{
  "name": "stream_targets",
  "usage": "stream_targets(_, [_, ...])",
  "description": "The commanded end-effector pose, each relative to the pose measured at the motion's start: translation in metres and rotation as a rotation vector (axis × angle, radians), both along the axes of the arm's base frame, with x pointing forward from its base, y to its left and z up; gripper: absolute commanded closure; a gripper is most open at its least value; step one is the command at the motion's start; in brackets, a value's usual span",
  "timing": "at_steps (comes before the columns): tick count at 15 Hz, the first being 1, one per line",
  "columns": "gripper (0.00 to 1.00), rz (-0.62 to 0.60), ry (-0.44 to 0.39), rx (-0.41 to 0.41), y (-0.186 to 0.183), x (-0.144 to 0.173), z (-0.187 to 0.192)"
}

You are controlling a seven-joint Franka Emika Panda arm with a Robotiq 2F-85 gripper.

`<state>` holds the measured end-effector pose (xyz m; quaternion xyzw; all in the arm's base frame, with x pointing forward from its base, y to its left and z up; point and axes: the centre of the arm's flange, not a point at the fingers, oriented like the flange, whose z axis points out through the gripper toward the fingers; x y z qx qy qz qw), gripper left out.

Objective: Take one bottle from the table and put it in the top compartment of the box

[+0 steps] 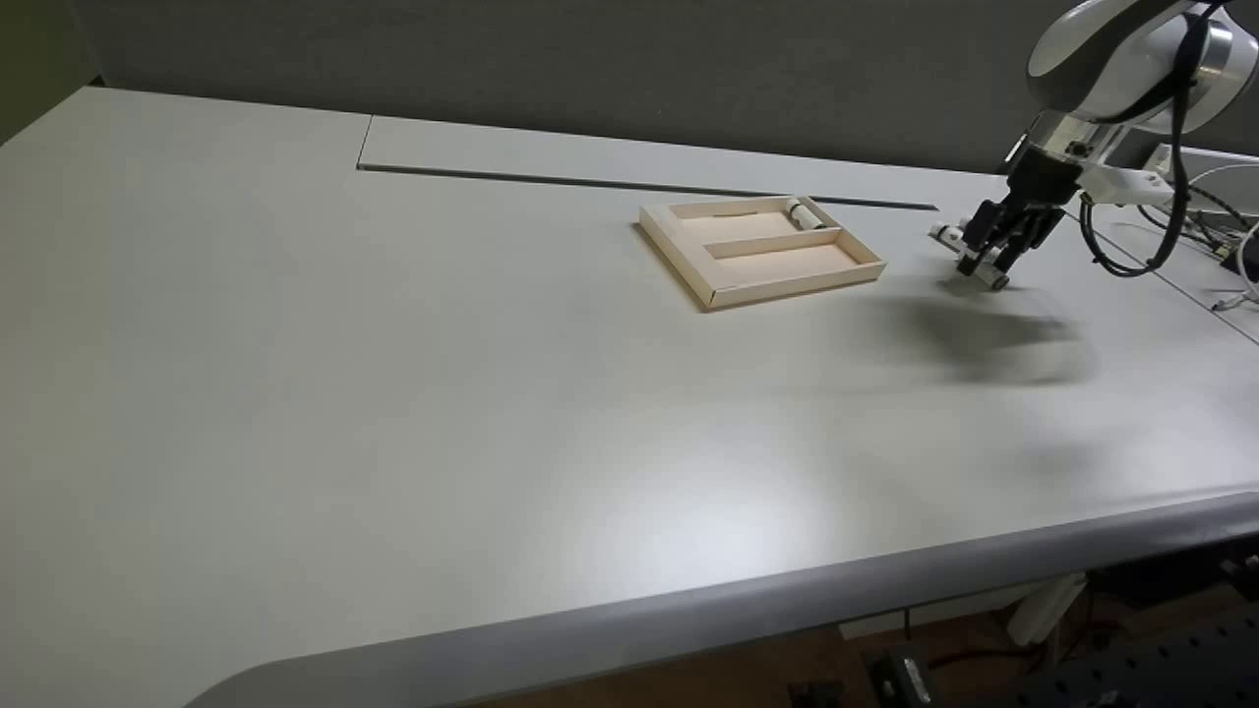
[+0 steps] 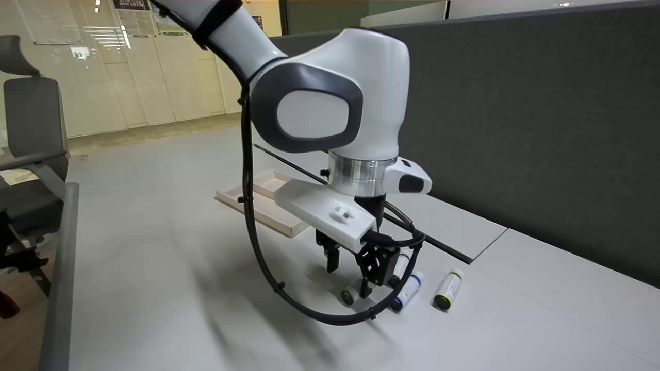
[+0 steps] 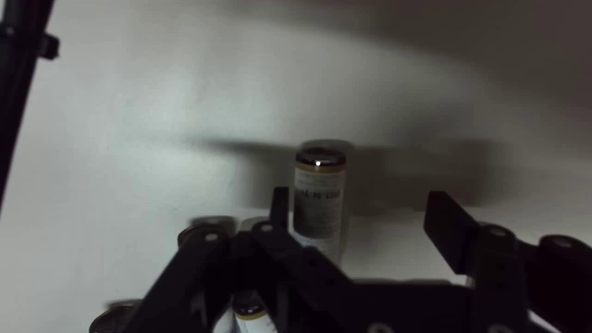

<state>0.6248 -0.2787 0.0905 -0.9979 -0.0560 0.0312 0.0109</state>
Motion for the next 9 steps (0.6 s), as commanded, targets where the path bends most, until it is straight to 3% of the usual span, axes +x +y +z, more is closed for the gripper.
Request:
stream_targets(1, [0.55,-0.034,0.006,-0.026,-0.0068,0.0163,0.0008])
stream_targets(7, [0.95,-0.054,0.061,-0.016,-0.0067,0.023,0.0035])
stream_targets(9, [0.93,-0.054,0.095,0.006,-0.0031,0.0253,0.0082])
